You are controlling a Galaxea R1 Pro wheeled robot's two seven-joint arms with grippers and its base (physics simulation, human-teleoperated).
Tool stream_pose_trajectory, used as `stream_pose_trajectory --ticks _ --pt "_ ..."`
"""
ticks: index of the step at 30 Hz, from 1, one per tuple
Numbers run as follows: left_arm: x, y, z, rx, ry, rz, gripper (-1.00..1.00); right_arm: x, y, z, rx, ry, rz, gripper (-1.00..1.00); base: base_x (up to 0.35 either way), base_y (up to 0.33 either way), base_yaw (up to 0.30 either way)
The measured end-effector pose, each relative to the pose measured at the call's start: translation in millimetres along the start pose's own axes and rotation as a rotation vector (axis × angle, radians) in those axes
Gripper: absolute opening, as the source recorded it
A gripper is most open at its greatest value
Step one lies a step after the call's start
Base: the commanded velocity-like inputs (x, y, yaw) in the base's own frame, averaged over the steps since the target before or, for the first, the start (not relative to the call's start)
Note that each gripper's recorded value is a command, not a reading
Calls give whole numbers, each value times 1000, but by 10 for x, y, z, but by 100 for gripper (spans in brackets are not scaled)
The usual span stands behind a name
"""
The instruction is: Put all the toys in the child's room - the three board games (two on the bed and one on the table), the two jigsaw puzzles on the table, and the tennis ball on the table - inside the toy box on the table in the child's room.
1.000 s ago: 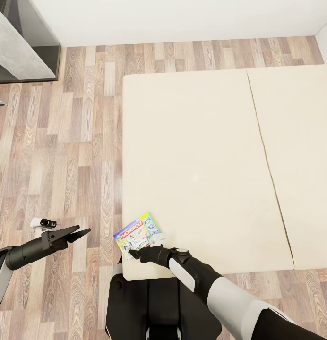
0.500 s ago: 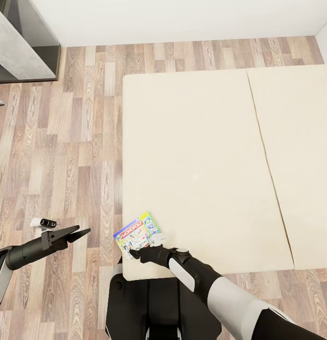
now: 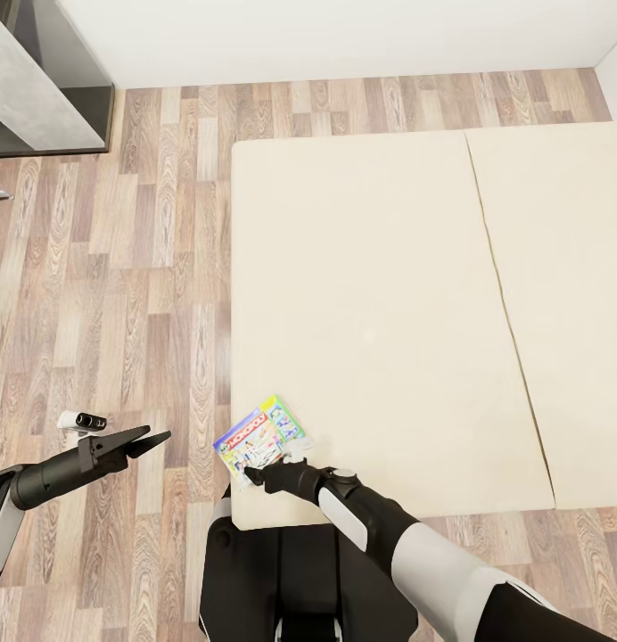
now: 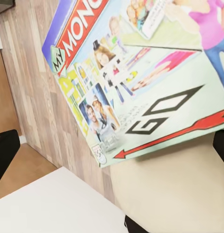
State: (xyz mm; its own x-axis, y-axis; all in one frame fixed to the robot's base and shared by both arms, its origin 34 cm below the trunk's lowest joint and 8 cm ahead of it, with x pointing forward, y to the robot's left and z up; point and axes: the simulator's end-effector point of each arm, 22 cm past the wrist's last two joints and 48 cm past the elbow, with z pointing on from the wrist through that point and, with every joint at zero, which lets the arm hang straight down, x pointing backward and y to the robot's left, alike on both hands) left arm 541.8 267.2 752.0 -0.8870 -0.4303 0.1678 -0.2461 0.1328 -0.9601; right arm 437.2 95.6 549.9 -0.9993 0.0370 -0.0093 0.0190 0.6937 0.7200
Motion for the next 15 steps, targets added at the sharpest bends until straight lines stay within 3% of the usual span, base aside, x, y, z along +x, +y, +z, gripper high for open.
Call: stream_pose_trajectory --ticks 15 --pt "1 2 1 -1 0 0 100 -6 49 -1 -23 -2 -1 100 0 0 0"
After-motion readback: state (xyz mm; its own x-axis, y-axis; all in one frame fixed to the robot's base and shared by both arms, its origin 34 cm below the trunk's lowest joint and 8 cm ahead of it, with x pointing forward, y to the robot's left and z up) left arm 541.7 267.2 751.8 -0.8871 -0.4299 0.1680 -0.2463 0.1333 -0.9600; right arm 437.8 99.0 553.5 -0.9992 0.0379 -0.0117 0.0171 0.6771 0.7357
